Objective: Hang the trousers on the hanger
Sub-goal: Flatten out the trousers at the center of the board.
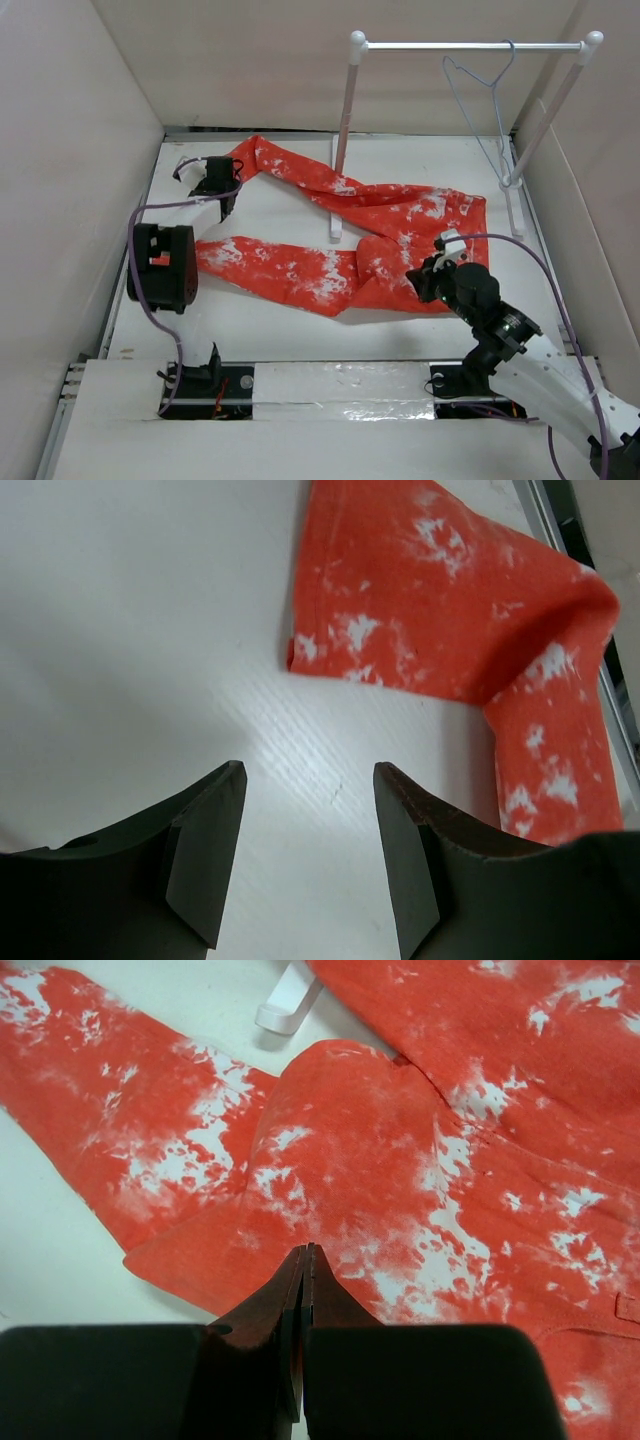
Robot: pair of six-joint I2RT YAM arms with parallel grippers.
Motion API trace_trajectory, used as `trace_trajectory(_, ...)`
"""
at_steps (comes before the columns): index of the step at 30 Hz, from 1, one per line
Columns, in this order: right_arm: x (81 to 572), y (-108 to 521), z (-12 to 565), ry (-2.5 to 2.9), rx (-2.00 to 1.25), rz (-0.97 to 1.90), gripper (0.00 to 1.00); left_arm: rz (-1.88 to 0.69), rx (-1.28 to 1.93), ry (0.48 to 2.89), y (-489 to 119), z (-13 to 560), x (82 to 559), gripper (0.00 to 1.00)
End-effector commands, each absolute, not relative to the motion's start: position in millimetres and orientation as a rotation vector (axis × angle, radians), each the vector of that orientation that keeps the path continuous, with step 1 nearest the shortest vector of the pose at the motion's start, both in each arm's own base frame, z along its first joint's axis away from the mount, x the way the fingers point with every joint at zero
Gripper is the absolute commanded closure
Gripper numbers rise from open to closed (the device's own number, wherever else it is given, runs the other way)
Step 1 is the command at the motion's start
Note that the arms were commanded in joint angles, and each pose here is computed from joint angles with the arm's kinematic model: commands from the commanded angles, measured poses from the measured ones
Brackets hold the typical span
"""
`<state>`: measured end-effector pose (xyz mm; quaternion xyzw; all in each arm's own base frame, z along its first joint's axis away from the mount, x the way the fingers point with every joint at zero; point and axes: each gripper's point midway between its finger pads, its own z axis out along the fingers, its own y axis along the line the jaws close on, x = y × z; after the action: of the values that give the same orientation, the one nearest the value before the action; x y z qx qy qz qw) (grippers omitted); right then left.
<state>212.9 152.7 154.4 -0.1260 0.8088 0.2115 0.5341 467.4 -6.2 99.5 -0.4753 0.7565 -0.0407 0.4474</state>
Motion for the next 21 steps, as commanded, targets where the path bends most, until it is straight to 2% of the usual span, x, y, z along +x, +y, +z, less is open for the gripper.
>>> trace_trajectory(1, 216.8, 157.9, 172.3, 1.86, -0.303, 0.527, 1.0, -0.105, -1.22, 1.869, 8.1, 92.1, 496.2, 0.49)
trace_trajectory(3, 214.2, 160.5, 172.3, 1.848, -0.312, 0.545, 1.0, -0.156, -1.207, 1.89, 4.6, 91.4, 514.0, 0.48)
trace_trajectory(4, 214.3, 161.4, 172.6, 1.844, -0.31, 0.551, 1.0, -0.137, -1.229, 1.936, 7.5, 70.7, 515.5, 0.47)
trace_trajectory(10, 218.8, 160.2, 173.9, 1.849, -0.296, 0.53, 1.0, -0.083, -1.262, 2.0, 11.7, 36.2, 525.6, 0.49)
trace_trajectory(16, 223.4, 162.1, 172.8, 1.865, -0.296, 0.515, 1.0, -0.06, -1.243, 2.017, 16.9, 28.8, 535.6, 0.52)
trace_trajectory(17, 223.9, 162.2, 175.4, 1.862, -0.295, 0.515, 1.0, -0.066, -1.239, 2.021, 15.9, 28.2, 537.8, 0.54)
trace_trajectory(20, 225.3, 160.1, 174.4, 1.866, -0.282, 0.502, 1.0, -0.077, -1.236, 2.028, 13.9, 26.6, 542.1, 0.67)
trace_trajectory(21, 225.5, 159.2, 174.8, 1.864, -0.278, 0.498, 1.0, -0.077, -1.23, 2.028, 14.0, 27.4, 543.2, 0.75)
